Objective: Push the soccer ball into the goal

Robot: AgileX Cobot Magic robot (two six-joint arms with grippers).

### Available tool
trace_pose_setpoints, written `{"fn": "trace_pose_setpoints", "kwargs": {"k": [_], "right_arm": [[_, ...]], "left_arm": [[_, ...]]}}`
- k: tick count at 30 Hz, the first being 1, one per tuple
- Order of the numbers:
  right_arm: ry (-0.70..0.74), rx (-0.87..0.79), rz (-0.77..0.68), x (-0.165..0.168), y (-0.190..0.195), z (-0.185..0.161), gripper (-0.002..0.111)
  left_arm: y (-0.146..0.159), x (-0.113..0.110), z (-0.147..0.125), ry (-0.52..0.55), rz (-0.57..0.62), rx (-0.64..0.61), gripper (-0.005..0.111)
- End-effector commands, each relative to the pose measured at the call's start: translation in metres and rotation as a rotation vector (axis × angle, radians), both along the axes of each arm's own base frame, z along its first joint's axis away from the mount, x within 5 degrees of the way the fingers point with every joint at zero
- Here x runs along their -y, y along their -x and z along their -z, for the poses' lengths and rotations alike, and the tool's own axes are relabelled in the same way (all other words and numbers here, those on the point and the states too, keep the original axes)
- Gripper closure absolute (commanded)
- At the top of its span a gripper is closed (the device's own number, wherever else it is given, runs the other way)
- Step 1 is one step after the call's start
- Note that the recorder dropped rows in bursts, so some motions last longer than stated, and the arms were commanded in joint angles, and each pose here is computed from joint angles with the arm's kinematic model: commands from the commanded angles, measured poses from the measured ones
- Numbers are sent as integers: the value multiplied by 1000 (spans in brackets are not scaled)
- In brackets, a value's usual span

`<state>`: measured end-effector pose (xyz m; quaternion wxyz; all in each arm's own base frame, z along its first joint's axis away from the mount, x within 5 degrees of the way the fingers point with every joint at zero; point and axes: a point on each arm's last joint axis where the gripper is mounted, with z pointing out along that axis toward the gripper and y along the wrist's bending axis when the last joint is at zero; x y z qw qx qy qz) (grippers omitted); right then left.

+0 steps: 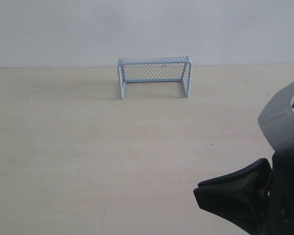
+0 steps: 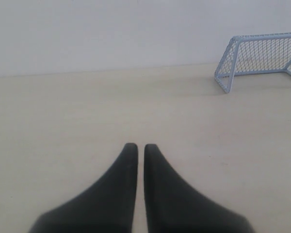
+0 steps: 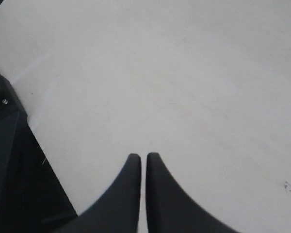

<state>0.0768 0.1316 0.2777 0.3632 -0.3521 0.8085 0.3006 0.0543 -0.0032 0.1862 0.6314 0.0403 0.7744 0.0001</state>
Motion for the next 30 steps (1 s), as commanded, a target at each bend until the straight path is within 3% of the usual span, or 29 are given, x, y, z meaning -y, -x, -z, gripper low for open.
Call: {"fn": "trace_pose_setpoints", "kwargs": {"k": [1, 6, 12, 21, 30], "right_arm": [[-89, 90, 107, 15, -8, -3, 108], [-264, 168, 380, 54, -12, 17, 108], [-328, 275, 619, 93, 4, 54, 108], [-335, 442, 789, 114, 19, 69, 108], [-250, 367, 875, 118, 22, 83, 108]], "left_arm": [[0, 0, -1, -5, 5, -1, 102], [0, 0, -1, -5, 5, -1, 102], [0, 0, -1, -5, 5, -1, 102], [0, 0, -1, -5, 5, -1, 102], [0, 0, -1, -5, 5, -1, 102]]}}
